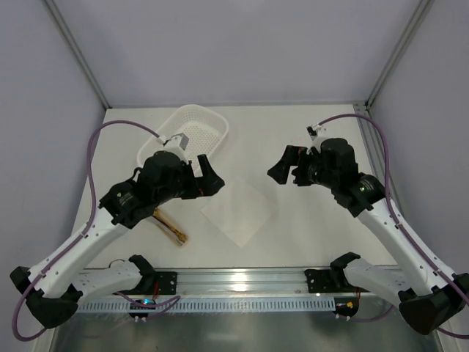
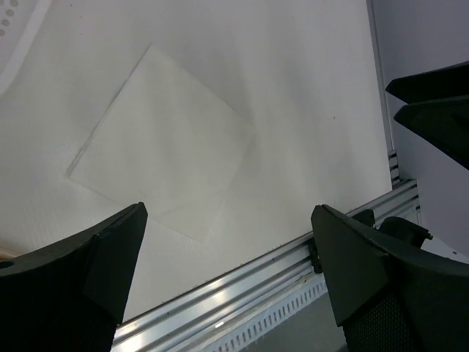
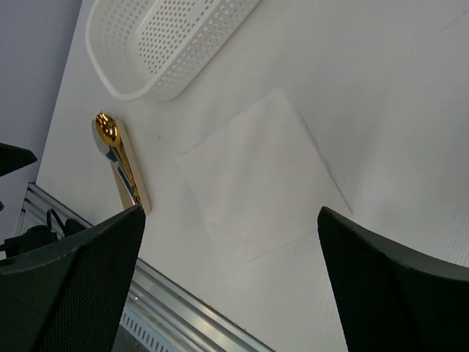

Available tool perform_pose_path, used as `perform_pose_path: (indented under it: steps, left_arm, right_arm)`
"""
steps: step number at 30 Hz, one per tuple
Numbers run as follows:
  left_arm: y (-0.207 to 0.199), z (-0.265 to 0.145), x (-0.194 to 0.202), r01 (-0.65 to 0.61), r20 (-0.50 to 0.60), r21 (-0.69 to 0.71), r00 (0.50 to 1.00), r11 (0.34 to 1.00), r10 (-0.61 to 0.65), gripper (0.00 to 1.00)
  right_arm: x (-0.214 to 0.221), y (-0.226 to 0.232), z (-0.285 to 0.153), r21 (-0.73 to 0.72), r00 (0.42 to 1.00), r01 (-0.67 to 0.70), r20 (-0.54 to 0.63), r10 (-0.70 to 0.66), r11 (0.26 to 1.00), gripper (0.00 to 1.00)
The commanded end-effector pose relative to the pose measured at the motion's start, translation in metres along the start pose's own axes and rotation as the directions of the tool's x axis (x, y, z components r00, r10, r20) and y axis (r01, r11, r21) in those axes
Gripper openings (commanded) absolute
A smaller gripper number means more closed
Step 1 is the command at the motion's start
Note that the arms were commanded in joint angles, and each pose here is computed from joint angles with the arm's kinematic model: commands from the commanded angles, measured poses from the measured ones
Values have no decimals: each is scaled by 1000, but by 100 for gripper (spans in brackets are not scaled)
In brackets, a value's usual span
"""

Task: Place the utensils on the paper napkin and roll it up

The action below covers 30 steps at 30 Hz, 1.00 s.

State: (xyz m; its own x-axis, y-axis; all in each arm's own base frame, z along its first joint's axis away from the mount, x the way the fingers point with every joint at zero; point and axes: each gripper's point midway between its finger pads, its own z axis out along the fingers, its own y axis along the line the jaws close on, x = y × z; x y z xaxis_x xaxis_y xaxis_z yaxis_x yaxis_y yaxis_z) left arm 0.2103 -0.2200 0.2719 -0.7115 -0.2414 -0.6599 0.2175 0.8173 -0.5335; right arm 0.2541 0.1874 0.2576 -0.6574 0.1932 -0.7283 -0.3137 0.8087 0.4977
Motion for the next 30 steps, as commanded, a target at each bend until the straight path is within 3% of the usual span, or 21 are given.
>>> perform_pose_path:
  steps: [1,3,6,12,15,18,19,24,26,30]
  left_arm:
    - [-6,-2,-12,27,61,18,998,999,-28,100]
    - [-5,-2,-13,43,63,10,997,999,-44,100]
    - [16,-1,-17,131,105,-115,987,985,-119,100]
    - [51,-8,-27,132,148,-324,985,937,-88,96]
    - [65,-15,-44,155,199,-408,977,900,-78,89]
    - [95,-19,-52,225,229,-491,965,841,-125,75]
    - [111,-22,-56,291,267,-521,948,802,-171,66]
    - [163,-12,-37,444,261,-549,896,708,-360,52]
    - [185,-11,-33,498,297,-575,867,650,-401,39]
    - [210,-5,-9,509,282,-652,851,562,-444,26]
  right_arm:
    - [-17,14,-10,-47,998,14,61,-11,999,100]
    - [-19,13,-13,-34,997,14,75,-11,999,100]
    - [-21,6,-17,3,996,11,94,-11,1000,100]
    - [-25,8,-23,0,994,29,107,-29,1000,100]
    - [-23,7,-27,0,993,48,109,-47,999,100]
    - [-19,-1,-30,34,991,42,123,-46,999,100]
    - [-21,-4,-32,49,990,34,138,-41,998,100]
    - [-15,-2,-31,28,991,36,127,-39,999,100]
    - [-13,-3,-30,33,993,35,115,-39,999,100]
    - [-10,-9,-27,61,995,33,89,-38,998,100]
